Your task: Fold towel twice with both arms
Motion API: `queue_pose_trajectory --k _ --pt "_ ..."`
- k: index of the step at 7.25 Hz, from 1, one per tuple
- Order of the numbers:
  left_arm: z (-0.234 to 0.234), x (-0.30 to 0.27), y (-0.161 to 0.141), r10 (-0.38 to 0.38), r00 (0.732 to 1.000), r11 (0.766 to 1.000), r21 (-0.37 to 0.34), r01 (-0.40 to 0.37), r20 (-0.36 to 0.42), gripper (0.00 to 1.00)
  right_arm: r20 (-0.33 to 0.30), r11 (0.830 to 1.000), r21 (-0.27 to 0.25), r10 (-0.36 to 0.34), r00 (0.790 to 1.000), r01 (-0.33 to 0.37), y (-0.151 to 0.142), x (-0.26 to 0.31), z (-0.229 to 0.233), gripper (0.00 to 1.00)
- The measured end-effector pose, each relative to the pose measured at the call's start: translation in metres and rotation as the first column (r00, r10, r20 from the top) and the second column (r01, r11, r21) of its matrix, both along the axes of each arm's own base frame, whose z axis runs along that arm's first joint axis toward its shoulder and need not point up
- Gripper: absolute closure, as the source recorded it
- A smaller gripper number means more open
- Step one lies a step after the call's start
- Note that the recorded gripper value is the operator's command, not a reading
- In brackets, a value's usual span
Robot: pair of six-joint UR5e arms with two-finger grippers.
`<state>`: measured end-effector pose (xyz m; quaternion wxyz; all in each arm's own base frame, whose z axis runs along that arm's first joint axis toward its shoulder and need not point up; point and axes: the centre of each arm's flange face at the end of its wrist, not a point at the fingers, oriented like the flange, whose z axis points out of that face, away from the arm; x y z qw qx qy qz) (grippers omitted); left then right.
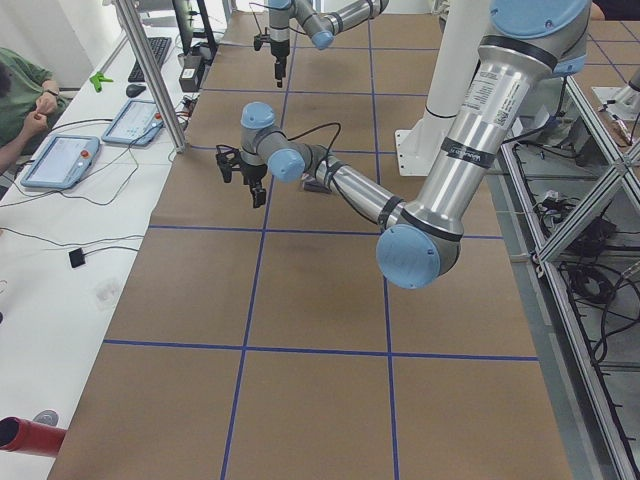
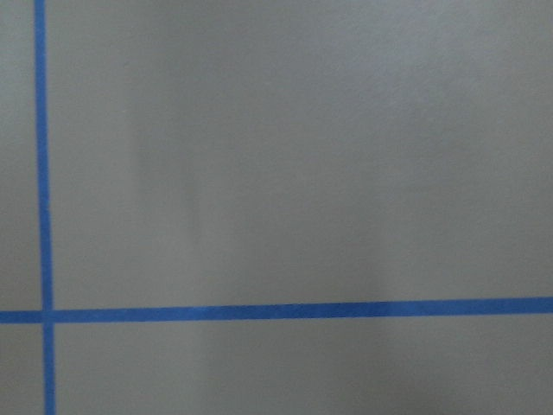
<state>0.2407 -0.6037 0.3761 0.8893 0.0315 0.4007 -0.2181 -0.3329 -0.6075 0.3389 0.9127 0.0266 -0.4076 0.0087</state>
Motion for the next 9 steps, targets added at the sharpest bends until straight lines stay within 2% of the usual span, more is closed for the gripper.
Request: queue_pose_trajectory --k 1,2,3,4,5,7,8,9 --pt "0.016 -0.039 -0.011 0.091 0.993 0.994 0.061 -0.096 0.082 0.0 -0.048 0.998 0.039 -0.041 0.998 0.043 -0.01 0.04 0.034 0.0" --pt "0.032 -0.075 -0.017 0.171 0.974 0.977 0.099 -0.187 0.151 0.0 -0.084 0.994 0.074 -0.079 0.993 0.086 -0.016 0.085 0.072 0.0" --pt "0.054 -0.108 -0.018 0.212 0.958 0.966 0.108 -0.235 0.192 0.0 -0.102 0.988 0.097 -0.109 0.989 0.119 -0.018 0.132 0.107 0.0" --pt "0.078 -0.139 -0.014 0.243 0.946 0.955 0.115 -0.272 0.215 0.0 -0.089 0.985 0.104 -0.126 0.988 0.135 -0.014 0.182 0.138 0.0" --pt "0.104 -0.174 -0.006 0.294 0.93 0.934 0.139 -0.328 0.22 0.0 -0.047 0.987 0.095 -0.124 0.991 0.128 -0.003 0.235 0.17 0.0" --pt "0.149 -0.244 0.023 0.394 0.901 0.873 0.233 -0.429 0.183 0.0 0.025 0.997 0.054 -0.05 0.998 0.049 0.038 0.325 0.221 0.0" --pt "0.173 -0.273 0.042 0.438 0.878 0.83 0.287 -0.478 0.194 0.0 0.026 0.999 0.031 -0.023 0.999 0.022 0.059 0.344 0.239 0.0" --pt "0.193 -0.293 0.059 0.465 0.861 0.801 0.315 -0.508 0.207 0.0 0.018 1.0 0.023 -0.01 1.0 0.01 0.073 0.353 0.253 0.0"
